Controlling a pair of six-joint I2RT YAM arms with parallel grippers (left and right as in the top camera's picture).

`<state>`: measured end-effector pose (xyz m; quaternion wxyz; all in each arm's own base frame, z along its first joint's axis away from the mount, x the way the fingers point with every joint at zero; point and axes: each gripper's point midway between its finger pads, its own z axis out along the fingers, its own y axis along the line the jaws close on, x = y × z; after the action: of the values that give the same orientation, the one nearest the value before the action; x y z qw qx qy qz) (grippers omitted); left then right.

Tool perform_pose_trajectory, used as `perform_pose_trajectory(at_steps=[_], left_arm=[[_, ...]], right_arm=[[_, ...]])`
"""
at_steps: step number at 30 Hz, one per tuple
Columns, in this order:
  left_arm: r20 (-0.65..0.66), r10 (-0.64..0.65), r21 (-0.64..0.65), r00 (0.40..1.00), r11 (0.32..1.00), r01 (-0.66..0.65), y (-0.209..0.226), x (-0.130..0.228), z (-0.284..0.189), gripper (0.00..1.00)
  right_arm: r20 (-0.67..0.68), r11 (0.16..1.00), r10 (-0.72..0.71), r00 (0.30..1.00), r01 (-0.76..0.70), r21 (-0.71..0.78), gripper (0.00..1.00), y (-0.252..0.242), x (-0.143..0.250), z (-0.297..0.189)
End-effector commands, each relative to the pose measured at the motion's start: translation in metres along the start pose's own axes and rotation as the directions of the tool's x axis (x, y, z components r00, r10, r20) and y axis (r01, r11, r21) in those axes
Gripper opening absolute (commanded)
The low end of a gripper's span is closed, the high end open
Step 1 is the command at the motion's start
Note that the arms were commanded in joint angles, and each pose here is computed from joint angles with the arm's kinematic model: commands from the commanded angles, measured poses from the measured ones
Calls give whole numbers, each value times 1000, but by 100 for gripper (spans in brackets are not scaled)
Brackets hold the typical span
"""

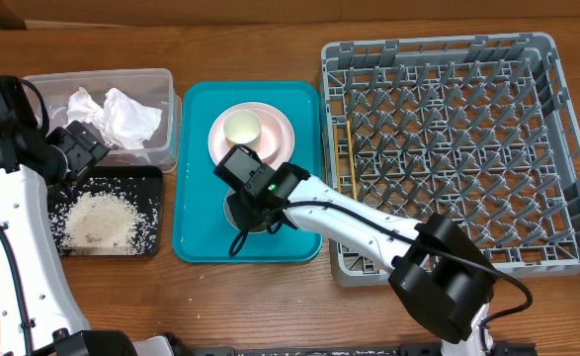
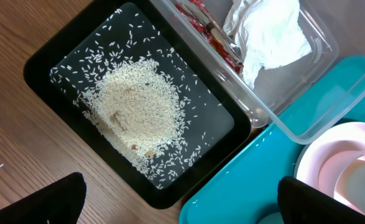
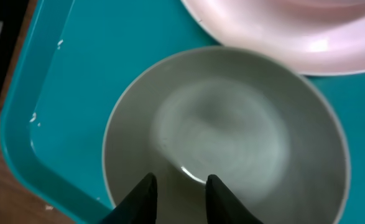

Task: Sort waste into correct bins and load items into the dishwasher
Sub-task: 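Move the right gripper left over the grey bowl on the teal tray, then lower the right gripper onto the grey bowl rim and grasp it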

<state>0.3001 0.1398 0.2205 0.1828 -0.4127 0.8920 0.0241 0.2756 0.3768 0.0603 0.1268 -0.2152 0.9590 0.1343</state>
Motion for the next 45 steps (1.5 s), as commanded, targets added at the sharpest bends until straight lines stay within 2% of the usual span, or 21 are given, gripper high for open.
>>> perform_pose_trajectory(at_steps=[1,5,9,15,32,45], left_arm=[[12,8,4,1000,1000,-8,-2,-4,-3,100],[12,8,4,1000,1000,-8,-2,-4,-3,100],[12,8,4,1000,1000,-8,-2,-4,-3,100],[12,8,4,1000,1000,-8,-2,-4,-3,100],[12,8,4,1000,1000,-8,-2,-4,-3,100],[12,8,4,1000,1000,-8,-2,-4,-3,100]], right_arm=[[35,996,-50,998,52,-72,28,21,-9,-23],[23,988,-134,991,135,-80,29,33,2,-19],[17,975,-207,978,207,-85,36,43,9,-14],[14,960,-269,963,269,-77,39,48,15,-7],[24,961,-275,961,275,-38,39,40,15,1],[-4,939,-343,940,342,-29,39,33,25,6]])
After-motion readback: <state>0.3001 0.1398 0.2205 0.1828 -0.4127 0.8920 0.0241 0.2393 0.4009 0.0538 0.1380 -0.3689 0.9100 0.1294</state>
